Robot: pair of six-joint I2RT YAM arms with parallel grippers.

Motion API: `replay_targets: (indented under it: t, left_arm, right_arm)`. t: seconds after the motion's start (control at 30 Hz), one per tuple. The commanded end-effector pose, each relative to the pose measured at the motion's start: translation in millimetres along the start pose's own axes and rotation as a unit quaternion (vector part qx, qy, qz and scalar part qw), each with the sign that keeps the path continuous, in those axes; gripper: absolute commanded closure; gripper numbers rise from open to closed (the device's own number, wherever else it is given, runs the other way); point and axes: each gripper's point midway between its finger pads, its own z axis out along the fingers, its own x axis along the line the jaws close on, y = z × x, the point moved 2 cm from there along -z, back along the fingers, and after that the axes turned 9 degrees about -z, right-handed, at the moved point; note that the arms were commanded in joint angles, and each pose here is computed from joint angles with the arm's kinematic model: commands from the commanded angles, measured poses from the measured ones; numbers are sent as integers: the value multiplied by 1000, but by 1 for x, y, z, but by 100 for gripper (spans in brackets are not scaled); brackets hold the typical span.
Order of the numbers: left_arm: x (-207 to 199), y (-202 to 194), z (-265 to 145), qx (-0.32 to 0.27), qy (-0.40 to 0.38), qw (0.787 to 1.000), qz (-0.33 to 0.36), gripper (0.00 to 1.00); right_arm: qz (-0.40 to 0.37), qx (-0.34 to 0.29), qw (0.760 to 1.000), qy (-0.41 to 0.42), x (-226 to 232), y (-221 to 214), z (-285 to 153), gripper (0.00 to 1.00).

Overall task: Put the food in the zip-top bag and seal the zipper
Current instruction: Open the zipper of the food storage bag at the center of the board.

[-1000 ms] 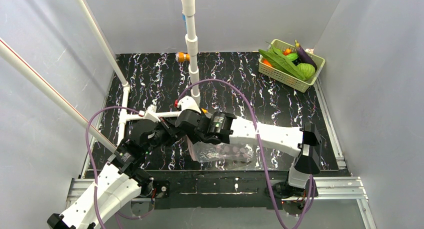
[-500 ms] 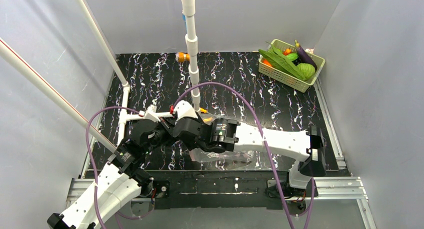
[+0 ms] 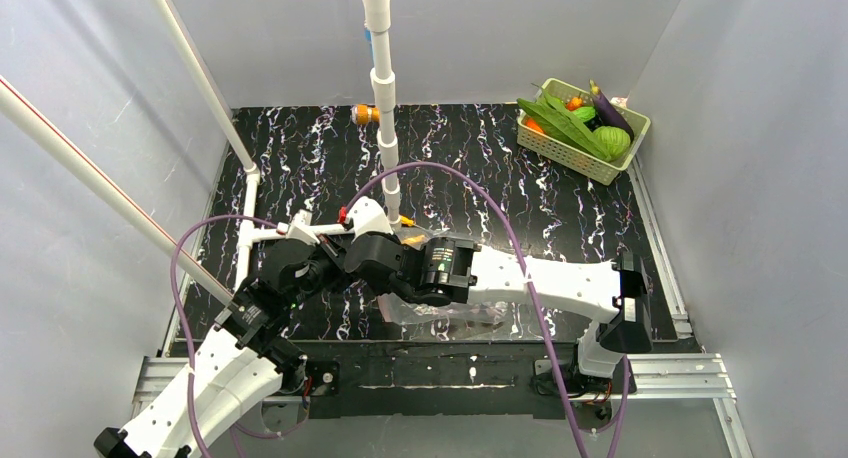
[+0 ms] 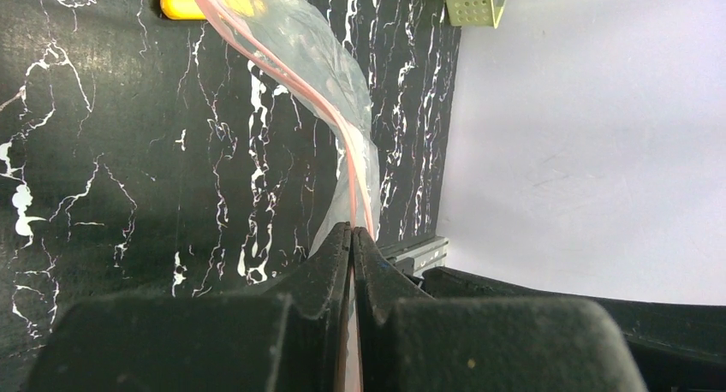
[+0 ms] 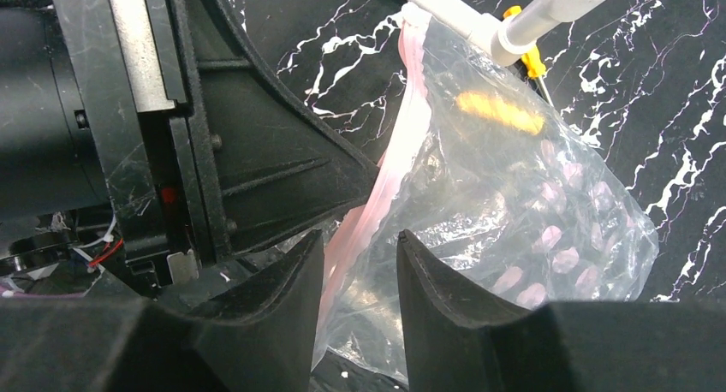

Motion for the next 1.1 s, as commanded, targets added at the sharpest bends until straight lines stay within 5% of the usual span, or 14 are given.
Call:
replay_targets:
  t: [0.0,0.3,0.5,0.57,0.67,0.77,0.9,1.07]
  left_arm:
    - [-2,2,-2,-6,-4,1000,-7,100]
    - [-5,3,-6,-11,-6,1000,-2,100]
    - [-1,2,-6,-6,1,1000,-3,100]
    - [0,1,-7,-5,1,1000,-5,100]
    - [-1,1,-7,-4,-1,1000,-5,100]
    - [0,0,-8,-1,5,1000,-4,100]
    - [1,-1,-10,3,10,1000,-4,100]
    - [10,-4,-10,4,14,1000,-11,100]
  right_arm:
    - [15,-8,1000,-8,1,0,7,58]
    - [18,12,999,-27,-10,-24,8,62]
    - [5,10,998,-63,-21,-20,9,80]
    - [-2,8,998,-59,-18,-16,12,78]
    - [-12,8,998,-55,-11,-12,20,61]
    - [-22,7,997,-71,-13,-11,26,59]
    - [-17,-10,993,-112,-26,-7,26,97]
    - [-12,-48,997,-64,-19,5,17,99]
